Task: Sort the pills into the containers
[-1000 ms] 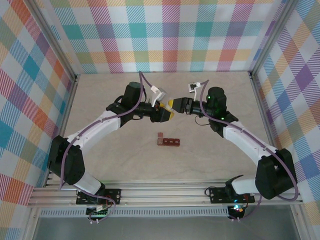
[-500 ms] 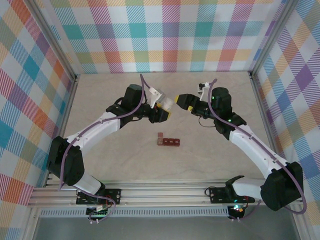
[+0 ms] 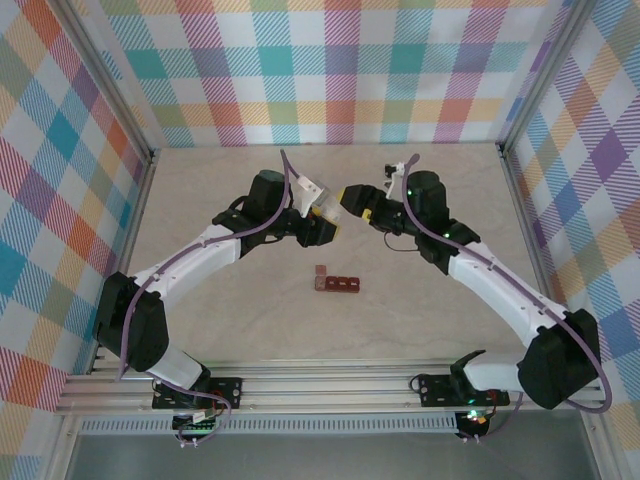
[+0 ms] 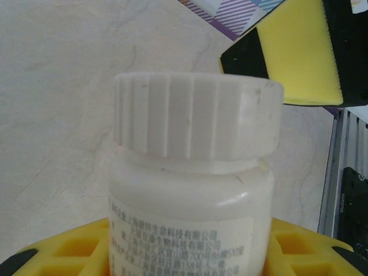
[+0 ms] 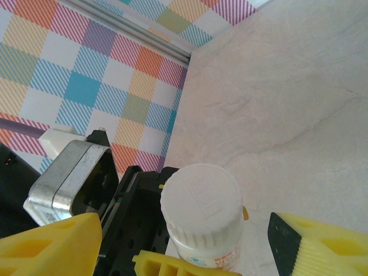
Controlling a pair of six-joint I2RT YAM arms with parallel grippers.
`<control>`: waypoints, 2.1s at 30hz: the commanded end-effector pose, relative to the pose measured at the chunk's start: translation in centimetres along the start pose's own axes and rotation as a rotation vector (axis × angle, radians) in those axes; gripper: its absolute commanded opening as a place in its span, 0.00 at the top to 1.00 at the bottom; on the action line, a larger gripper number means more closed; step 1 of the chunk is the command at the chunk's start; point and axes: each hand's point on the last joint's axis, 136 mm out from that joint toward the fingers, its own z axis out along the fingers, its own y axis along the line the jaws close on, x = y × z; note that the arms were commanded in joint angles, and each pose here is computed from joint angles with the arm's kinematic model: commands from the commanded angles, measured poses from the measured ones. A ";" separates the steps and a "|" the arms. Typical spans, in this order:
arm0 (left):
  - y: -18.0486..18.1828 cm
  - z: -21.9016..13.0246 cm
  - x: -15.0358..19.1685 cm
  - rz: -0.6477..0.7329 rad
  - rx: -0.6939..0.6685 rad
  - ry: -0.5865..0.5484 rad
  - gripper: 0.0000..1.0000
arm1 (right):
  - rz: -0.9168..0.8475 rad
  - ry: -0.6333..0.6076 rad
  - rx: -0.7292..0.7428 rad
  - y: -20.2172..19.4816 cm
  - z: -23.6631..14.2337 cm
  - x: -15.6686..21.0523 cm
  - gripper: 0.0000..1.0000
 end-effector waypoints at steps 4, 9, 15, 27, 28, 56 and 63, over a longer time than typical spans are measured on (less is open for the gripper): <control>-1.0 -0.5 -1.3 0.045 0.019 -0.034 1.00 | -0.012 -0.007 -0.013 1.4 0.9 -0.7 0.24; -1.4 -0.7 -1.5 0.050 0.025 -0.039 1.00 | -0.018 0.001 -0.002 1.1 1.6 -0.4 0.27; -1.7 -1.0 -1.8 0.057 0.027 -0.048 1.00 | -0.010 0.005 0.019 0.3 2.0 0.0 0.33; -2.0 -1.0 -2.0 0.060 0.035 -0.054 1.00 | -0.013 0.042 0.014 0.3 3.3 0.5 0.40; -2.0 -1.0 -2.1 0.060 0.035 -0.055 1.00 | -0.016 0.044 0.012 0.4 3.3 0.5 0.41; -1.9 -2.1 -2.6 0.030 0.043 -0.082 1.00 | -0.193 0.049 -0.133 0.9 -0.2 0.9 0.23; 0.3 -2.0 -1.8 0.050 -0.083 -0.065 1.00 | -0.030 -0.006 0.002 -1.2 -0.7 0.1 0.23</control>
